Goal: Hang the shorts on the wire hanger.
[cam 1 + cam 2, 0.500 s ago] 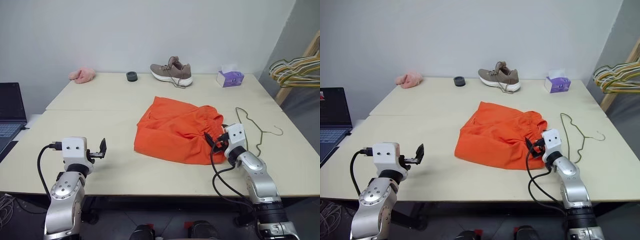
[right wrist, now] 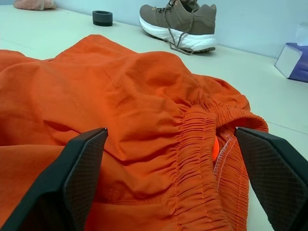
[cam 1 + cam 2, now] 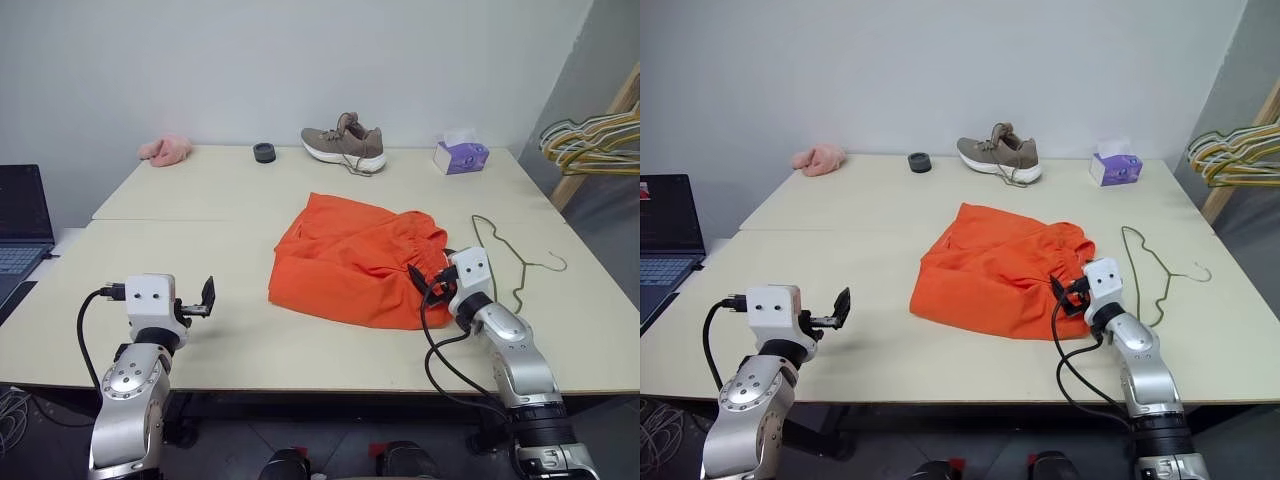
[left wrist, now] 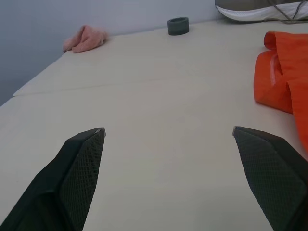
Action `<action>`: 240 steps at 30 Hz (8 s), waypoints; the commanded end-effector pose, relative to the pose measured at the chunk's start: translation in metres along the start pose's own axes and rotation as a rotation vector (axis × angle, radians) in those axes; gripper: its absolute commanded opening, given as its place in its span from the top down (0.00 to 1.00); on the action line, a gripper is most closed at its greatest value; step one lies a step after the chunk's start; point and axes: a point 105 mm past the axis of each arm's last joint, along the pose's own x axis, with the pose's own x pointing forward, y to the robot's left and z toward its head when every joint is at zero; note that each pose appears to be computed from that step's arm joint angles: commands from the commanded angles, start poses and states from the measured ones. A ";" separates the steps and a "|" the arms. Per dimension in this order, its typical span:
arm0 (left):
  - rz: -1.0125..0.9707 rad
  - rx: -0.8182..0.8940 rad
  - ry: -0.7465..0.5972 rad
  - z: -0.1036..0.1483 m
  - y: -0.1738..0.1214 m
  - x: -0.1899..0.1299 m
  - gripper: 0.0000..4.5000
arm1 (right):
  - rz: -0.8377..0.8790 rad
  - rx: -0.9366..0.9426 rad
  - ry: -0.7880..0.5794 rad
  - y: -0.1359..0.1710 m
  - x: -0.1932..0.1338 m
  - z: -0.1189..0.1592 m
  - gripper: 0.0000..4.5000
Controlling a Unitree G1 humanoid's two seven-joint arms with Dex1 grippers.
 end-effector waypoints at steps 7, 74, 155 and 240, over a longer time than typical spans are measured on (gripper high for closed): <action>-0.093 -0.047 -0.094 0.022 -0.010 -0.003 0.00 | 0.015 -0.035 -0.047 -0.001 0.001 0.016 0.00; -1.336 0.210 0.312 0.032 -0.078 -0.012 0.99 | 0.955 -0.673 0.233 0.043 -0.042 0.049 0.00; -0.172 0.176 -0.438 0.233 0.035 0.128 0.99 | 0.430 -0.689 -0.137 0.019 0.105 0.191 1.00; -1.107 0.116 -0.057 0.095 -0.099 -0.020 0.00 | -0.382 -0.017 0.308 -0.121 0.022 0.021 0.00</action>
